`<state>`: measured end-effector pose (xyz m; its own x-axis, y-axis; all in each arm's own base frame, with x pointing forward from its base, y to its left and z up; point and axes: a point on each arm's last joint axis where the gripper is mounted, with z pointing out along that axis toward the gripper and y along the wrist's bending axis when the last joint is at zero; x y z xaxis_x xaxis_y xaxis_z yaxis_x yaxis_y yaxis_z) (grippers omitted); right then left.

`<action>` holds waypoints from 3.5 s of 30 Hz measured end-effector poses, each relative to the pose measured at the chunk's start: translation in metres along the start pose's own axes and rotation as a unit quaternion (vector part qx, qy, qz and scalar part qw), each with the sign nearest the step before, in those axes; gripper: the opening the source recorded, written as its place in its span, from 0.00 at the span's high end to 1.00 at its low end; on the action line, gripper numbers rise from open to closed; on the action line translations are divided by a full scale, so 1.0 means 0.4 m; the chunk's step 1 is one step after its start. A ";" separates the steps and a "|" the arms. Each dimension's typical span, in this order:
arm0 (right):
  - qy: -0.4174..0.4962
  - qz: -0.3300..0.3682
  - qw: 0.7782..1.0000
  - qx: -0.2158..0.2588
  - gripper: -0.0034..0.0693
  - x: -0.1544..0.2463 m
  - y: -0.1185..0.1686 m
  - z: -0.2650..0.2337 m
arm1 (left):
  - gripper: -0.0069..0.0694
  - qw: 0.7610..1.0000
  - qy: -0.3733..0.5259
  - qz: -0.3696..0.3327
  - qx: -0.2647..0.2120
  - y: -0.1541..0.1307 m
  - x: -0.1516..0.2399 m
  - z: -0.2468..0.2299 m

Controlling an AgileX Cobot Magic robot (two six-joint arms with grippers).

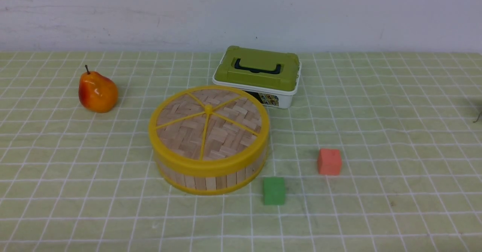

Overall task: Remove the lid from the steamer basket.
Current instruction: Use the left arm to lift the lid of the steamer

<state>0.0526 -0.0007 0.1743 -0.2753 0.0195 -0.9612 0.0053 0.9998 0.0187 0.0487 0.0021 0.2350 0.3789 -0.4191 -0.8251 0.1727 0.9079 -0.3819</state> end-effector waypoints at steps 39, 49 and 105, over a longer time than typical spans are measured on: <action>0.000 0.000 1.000 0.000 0.62 0.000 0.000 0.000 | 0.93 0.816 0.576 -0.022 -0.031 -0.148 0.020 0.787; 0.000 0.000 1.000 0.000 0.62 0.000 0.000 0.000 | 0.93 0.741 0.666 0.071 0.036 -0.280 0.186 0.800; 0.000 0.000 1.000 0.000 0.62 0.000 0.000 0.000 | 0.70 0.709 0.688 0.152 -0.029 -0.295 0.508 0.897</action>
<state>0.0526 -0.0007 0.1743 -0.2753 0.0195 -0.9612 0.0053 0.9998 0.0187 0.4316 -0.1894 0.2617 -0.8619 0.1530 -0.4835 0.2195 0.9720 -0.0835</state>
